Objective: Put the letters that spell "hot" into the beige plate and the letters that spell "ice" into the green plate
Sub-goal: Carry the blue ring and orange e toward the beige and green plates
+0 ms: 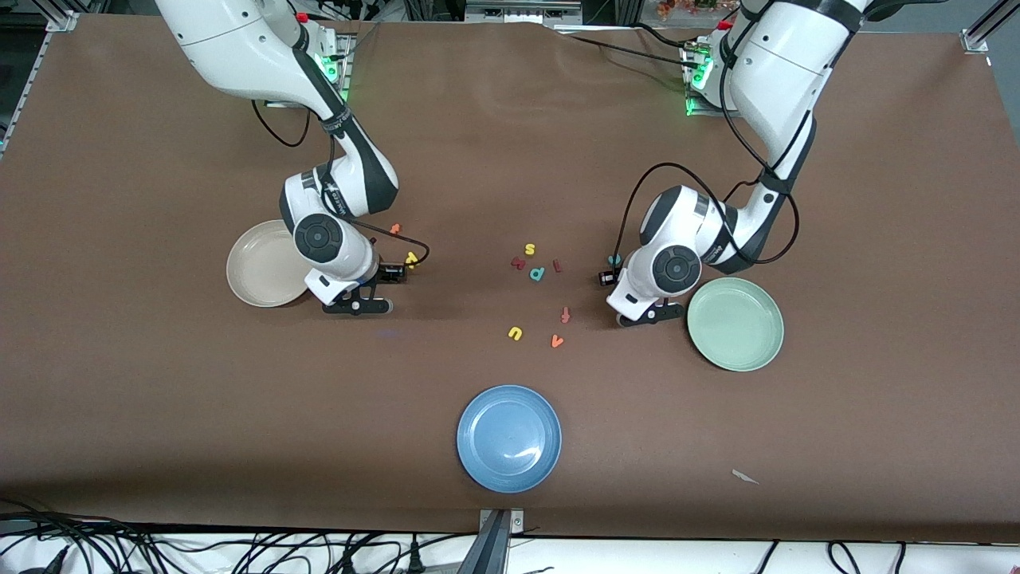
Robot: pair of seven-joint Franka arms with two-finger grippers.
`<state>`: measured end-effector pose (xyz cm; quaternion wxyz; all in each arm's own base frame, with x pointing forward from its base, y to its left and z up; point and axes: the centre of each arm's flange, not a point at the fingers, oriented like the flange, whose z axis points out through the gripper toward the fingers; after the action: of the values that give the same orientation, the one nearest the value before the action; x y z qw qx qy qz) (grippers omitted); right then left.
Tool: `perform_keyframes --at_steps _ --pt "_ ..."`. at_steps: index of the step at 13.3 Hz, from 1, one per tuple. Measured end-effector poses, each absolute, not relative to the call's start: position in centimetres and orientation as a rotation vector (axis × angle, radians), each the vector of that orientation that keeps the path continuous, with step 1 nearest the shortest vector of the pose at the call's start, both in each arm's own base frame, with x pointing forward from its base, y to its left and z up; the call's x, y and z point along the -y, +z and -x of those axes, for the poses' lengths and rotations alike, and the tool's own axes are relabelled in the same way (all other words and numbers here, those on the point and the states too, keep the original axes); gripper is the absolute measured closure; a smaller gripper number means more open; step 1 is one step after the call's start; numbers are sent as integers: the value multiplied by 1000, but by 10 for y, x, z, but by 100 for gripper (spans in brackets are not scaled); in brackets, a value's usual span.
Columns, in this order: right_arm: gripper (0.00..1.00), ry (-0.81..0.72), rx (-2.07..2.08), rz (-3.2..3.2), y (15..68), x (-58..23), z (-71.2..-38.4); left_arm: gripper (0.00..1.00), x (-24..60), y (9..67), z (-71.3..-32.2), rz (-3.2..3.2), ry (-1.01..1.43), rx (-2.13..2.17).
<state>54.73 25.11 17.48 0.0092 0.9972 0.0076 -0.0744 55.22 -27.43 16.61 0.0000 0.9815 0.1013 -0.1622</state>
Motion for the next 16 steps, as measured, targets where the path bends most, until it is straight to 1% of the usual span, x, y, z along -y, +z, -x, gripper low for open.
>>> perform_keyframes --at_steps 1,2,3,4,5,6,7,10,11,13,14,15,16 --pt "31 -239 -24 -3112 173 -250 -546 57 274 167 -552 -3084 -508 -320" --pt "32 -246 -23 -3110 171 -250 -544 64 274 167 -552 -3084 -507 -321" --pt "35 -246 -23 -3110 171 -250 -544 66 273 167 -551 -3084 -508 -324" --pt "35 -246 -23 -3110 172 -250 -544 70 273 167 -552 -3083 -504 -325" --pt "40 -244 -23 -3112 173 -250 -544 70 273 168 -552 -3082 -499 -326" --pt "41 -245 -23 -3112 172 -251 -544 71 273 168 -553 -3081 -492 -329" --pt "45 -246 -22 -3113 173 -251 -543 71 272 170 -554 -3079 -485 -334" --pt "46 -246 -22 -3113 173 -251 -543 71 260 193 -567 -3068 -444 -362" --pt "53 -245 -21 -3115 174 -251 -543 71 250 206 -575 -3065 -449 -367" --pt "59 -246 -22 -3115 175 -251 -543 71 221 233 -593 -3059 -484 -308" --pt "67 -246 -23 -3115 175 -252 -543 71 205 242 -602 -3052 -491 -261" --pt "67 -246 -23 -3115 175 -252 -543 71 189 247 -609 -3043 -487 -208" --pt "72 -246 -23 -3116 175 -252 -543 71 176 250 -615 -3036 -479 -149"
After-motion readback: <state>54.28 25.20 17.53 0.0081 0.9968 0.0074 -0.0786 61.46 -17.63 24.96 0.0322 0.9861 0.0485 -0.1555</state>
